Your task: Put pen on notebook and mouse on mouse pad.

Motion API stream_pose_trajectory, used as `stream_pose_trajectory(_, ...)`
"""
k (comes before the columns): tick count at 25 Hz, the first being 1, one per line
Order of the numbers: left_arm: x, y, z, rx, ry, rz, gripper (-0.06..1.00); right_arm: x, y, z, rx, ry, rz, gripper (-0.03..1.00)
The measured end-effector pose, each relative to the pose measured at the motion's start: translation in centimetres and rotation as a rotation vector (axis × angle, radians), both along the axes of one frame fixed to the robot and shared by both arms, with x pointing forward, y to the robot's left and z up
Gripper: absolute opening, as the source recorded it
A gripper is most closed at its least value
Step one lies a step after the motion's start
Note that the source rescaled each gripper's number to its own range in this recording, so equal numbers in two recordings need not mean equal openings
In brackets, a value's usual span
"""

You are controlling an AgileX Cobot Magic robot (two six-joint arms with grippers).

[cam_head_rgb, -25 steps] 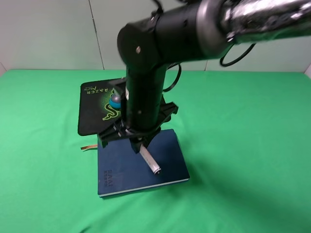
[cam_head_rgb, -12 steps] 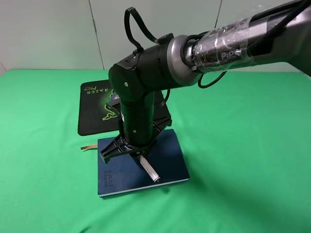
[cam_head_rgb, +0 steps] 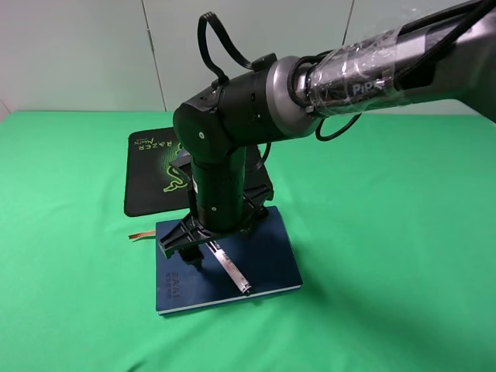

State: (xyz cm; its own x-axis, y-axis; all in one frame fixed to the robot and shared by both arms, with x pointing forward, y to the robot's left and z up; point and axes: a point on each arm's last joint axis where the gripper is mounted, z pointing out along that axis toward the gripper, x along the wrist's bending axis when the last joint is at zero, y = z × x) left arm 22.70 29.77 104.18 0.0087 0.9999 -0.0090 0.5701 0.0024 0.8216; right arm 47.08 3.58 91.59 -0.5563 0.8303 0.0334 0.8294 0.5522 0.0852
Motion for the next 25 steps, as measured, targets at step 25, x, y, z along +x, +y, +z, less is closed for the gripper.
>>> stream_pose_trajectory(25,0.0,0.0,0.0,0.000,0.000,0.000,1.00,-0.2,-0.4,2.8,0.038,-0.032,0.000,1.00)
